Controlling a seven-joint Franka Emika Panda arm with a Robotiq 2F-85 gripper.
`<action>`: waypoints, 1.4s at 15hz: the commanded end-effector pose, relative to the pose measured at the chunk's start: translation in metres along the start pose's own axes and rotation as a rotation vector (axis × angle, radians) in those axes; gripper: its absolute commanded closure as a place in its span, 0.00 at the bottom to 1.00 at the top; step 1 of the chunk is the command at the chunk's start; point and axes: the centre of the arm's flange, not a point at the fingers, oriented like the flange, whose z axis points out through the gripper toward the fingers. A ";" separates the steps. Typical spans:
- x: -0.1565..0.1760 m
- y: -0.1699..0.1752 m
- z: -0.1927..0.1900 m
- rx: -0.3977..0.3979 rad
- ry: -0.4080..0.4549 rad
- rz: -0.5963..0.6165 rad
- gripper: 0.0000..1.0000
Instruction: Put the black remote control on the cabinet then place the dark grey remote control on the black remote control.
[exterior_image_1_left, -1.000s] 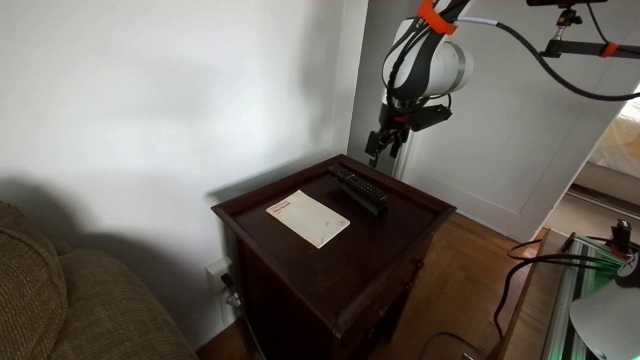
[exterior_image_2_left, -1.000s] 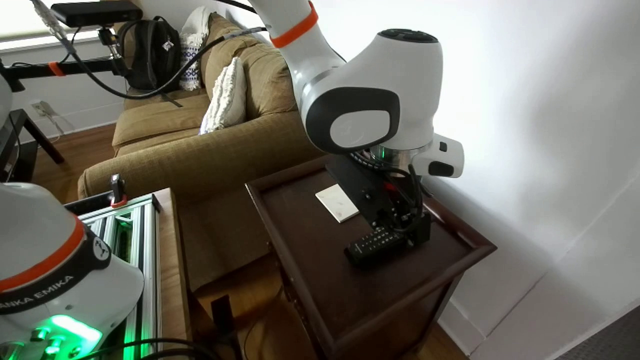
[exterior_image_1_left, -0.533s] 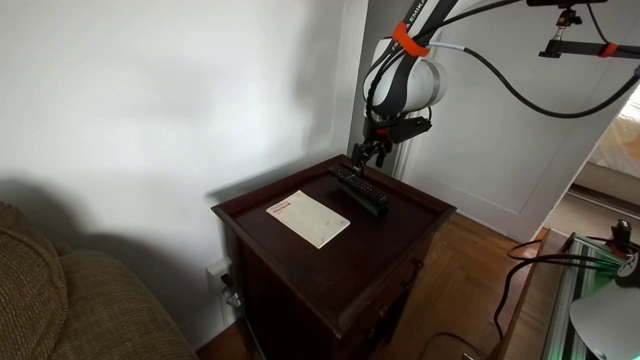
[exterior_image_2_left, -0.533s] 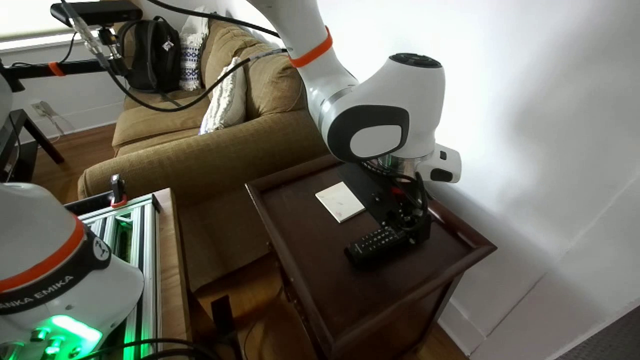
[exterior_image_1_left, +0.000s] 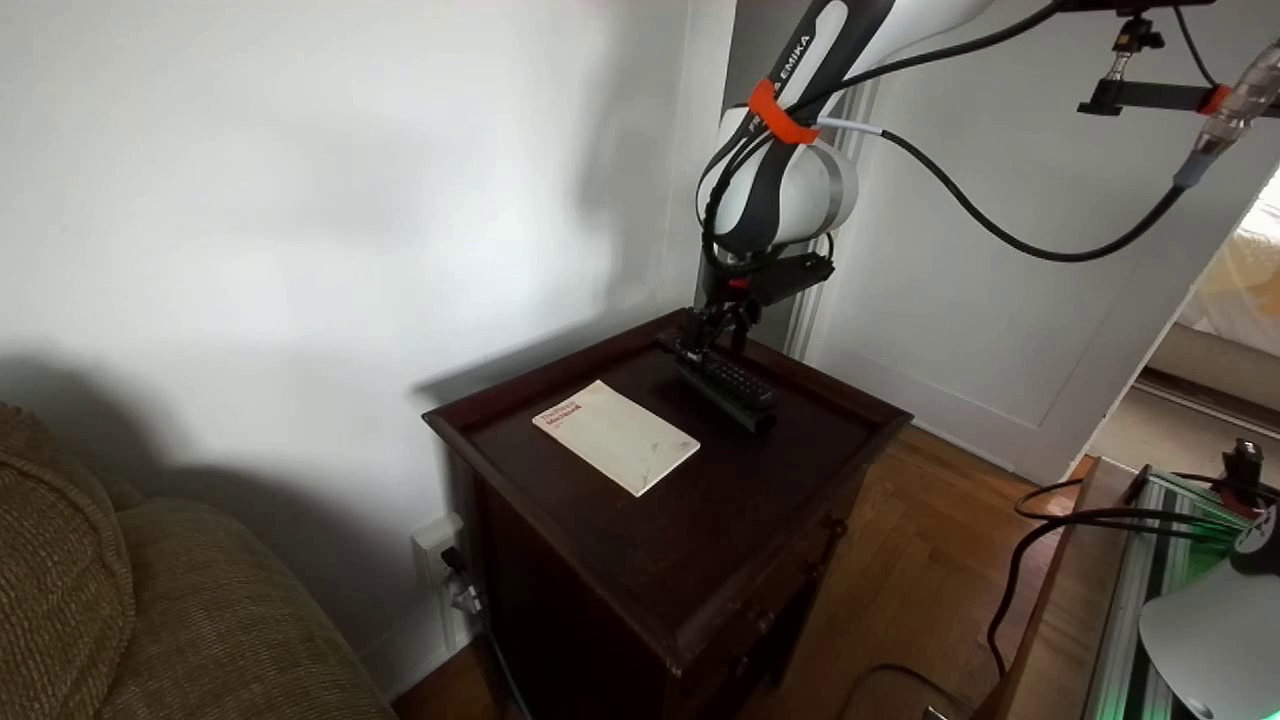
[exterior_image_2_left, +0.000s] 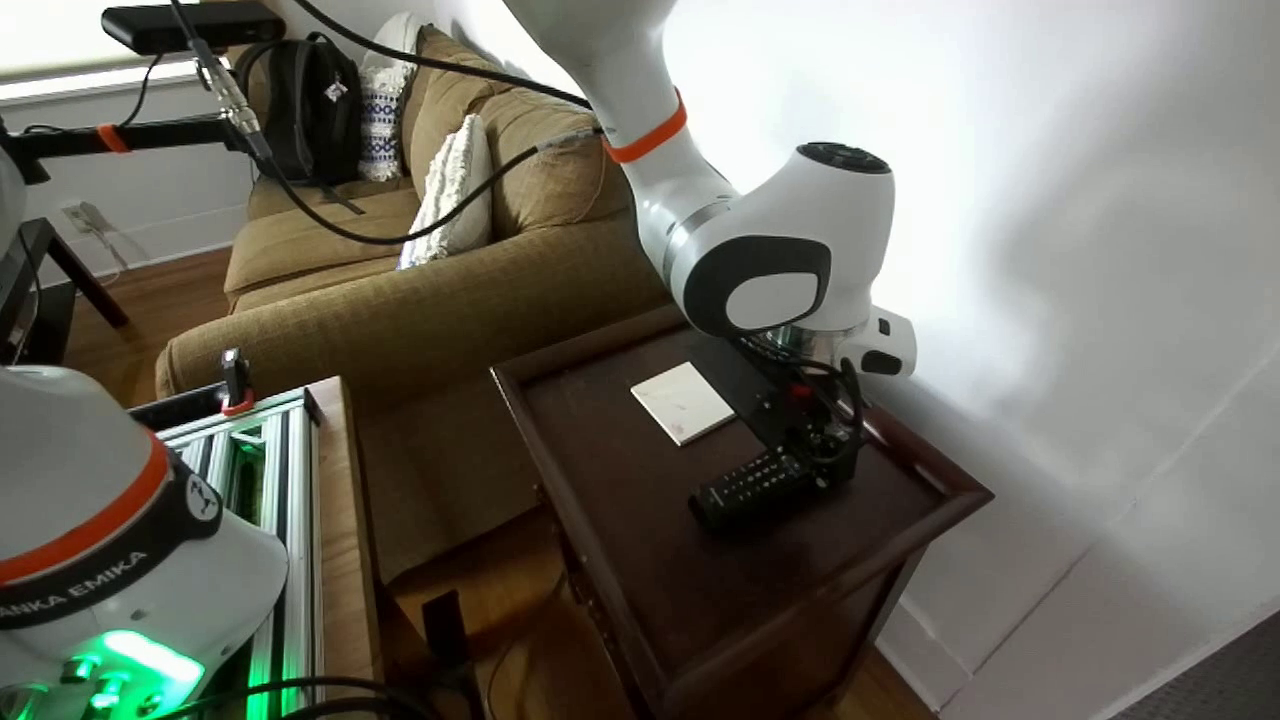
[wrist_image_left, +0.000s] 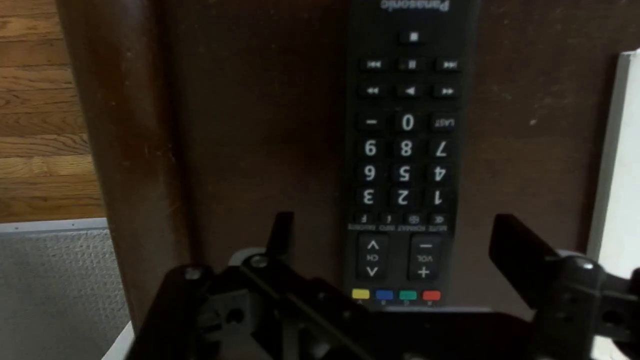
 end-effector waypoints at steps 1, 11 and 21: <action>0.012 -0.001 0.015 0.013 -0.028 -0.003 0.26; 0.010 -0.005 0.002 -0.009 -0.018 0.008 0.70; 0.023 -0.067 -0.002 0.052 -0.068 -0.062 0.70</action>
